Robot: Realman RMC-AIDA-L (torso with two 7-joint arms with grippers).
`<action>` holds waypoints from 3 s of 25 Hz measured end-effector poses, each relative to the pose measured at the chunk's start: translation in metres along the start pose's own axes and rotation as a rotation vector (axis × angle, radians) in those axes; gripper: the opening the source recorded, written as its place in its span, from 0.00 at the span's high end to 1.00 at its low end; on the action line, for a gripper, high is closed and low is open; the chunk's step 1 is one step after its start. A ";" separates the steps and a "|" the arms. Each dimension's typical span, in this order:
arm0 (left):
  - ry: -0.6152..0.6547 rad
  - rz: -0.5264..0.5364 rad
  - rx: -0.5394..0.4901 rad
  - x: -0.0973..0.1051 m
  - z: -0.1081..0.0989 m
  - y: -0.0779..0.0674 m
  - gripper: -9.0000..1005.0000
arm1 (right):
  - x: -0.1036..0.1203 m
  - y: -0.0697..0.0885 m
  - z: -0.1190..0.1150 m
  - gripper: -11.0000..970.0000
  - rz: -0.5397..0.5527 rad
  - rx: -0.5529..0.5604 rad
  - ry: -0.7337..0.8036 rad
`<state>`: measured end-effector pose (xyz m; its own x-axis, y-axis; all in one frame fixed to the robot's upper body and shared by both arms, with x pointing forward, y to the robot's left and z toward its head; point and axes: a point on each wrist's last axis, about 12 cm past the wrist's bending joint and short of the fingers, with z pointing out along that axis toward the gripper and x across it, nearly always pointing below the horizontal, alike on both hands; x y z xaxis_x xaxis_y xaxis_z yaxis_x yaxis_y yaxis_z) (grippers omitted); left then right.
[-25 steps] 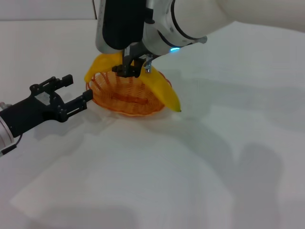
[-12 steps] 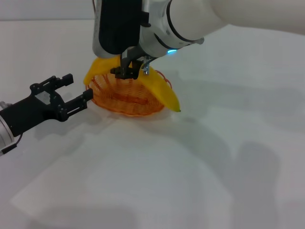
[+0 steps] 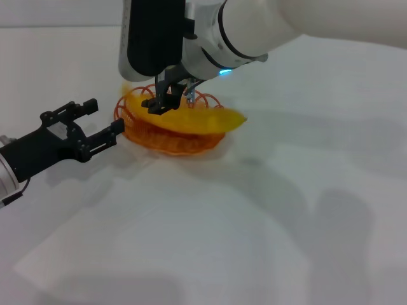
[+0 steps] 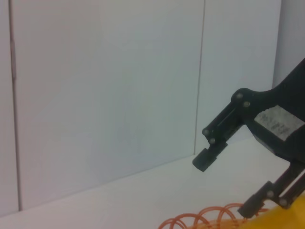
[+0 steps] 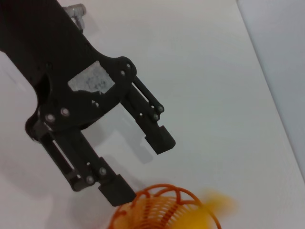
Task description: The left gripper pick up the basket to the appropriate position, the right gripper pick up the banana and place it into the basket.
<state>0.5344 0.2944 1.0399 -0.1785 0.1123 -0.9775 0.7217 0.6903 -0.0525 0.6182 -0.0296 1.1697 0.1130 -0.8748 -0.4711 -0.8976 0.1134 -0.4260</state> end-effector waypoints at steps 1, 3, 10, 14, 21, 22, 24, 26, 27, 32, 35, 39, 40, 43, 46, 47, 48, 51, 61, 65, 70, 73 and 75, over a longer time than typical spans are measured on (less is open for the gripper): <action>0.000 0.000 0.000 0.000 0.000 0.000 0.26 | 0.000 0.000 0.000 0.44 0.000 0.000 -0.001; 0.001 0.000 0.001 0.000 0.000 0.000 0.26 | -0.001 0.000 -0.001 0.38 -0.002 0.000 -0.005; 0.004 -0.003 -0.002 0.002 -0.002 -0.001 0.26 | -0.006 0.001 -0.009 0.21 -0.005 0.002 -0.035; 0.005 -0.004 -0.003 0.002 -0.002 -0.001 0.26 | 0.001 -0.001 -0.029 0.18 0.021 -0.003 -0.062; 0.005 -0.008 -0.009 0.003 -0.004 -0.001 0.26 | 0.033 -0.006 -0.068 0.19 0.085 -0.032 -0.143; 0.005 -0.009 -0.009 0.004 -0.004 -0.001 0.26 | 0.037 -0.006 -0.072 0.19 0.094 -0.039 -0.157; 0.004 -0.010 -0.011 0.004 -0.005 -0.001 0.26 | 0.047 -0.006 -0.078 0.19 0.115 -0.060 -0.180; 0.003 -0.010 -0.012 0.004 -0.005 -0.001 0.26 | 0.058 -0.006 -0.081 0.19 0.137 -0.071 -0.201; 0.003 -0.010 -0.013 0.004 -0.005 0.000 0.26 | 0.063 -0.005 -0.083 0.19 0.150 -0.076 -0.214; 0.001 -0.012 -0.015 0.004 -0.005 0.000 0.26 | 0.092 -0.001 -0.092 0.19 0.210 -0.074 -0.277; 0.000 -0.013 -0.016 0.004 -0.005 -0.001 0.26 | 0.109 0.000 -0.097 0.19 0.250 -0.083 -0.324; -0.011 -0.014 -0.023 0.003 -0.005 0.000 0.26 | 0.134 0.000 -0.101 0.19 0.300 -0.108 -0.385; -0.015 -0.012 -0.025 0.002 -0.005 0.000 0.26 | 0.140 0.001 -0.102 0.20 0.315 -0.110 -0.395; -0.028 -0.015 -0.028 0.002 -0.004 -0.001 0.26 | 0.159 0.005 -0.098 0.20 0.349 -0.122 -0.403; -0.032 -0.012 -0.030 0.002 -0.004 -0.001 0.26 | 0.173 0.009 -0.094 0.20 0.381 -0.125 -0.404; -0.032 -0.012 -0.030 0.002 -0.004 0.000 0.26 | 0.178 0.010 -0.092 0.20 0.389 -0.124 -0.405; -0.032 -0.012 -0.030 0.002 -0.004 0.000 0.26 | 0.183 0.011 -0.091 0.20 0.403 -0.121 -0.407; -0.032 -0.012 -0.029 0.002 -0.004 -0.001 0.26 | 0.197 0.016 -0.088 0.20 0.441 -0.118 -0.412; -0.028 -0.011 -0.026 0.002 -0.004 -0.001 0.26 | 0.225 0.031 -0.080 0.20 0.523 -0.112 -0.425; -0.028 -0.011 -0.026 0.002 -0.003 -0.001 0.26 | 0.231 0.036 -0.079 0.20 0.540 -0.114 -0.414; -0.028 -0.014 -0.020 0.002 -0.002 -0.002 0.26 | 0.237 0.044 -0.078 0.20 0.540 -0.120 -0.405; -0.028 -0.014 -0.019 0.002 -0.002 -0.002 0.26 | 0.239 0.047 -0.076 0.20 0.549 -0.126 -0.405; -0.029 -0.014 -0.019 0.002 -0.002 -0.003 0.26 | 0.239 0.047 -0.076 0.20 0.551 -0.125 -0.406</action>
<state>0.5311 0.2941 1.0382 -0.1691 0.0822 -0.9822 0.7064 0.7050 -0.0627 0.5707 -0.2695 1.0961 -0.2447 -0.4574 -0.8550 -0.9095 0.4138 0.0389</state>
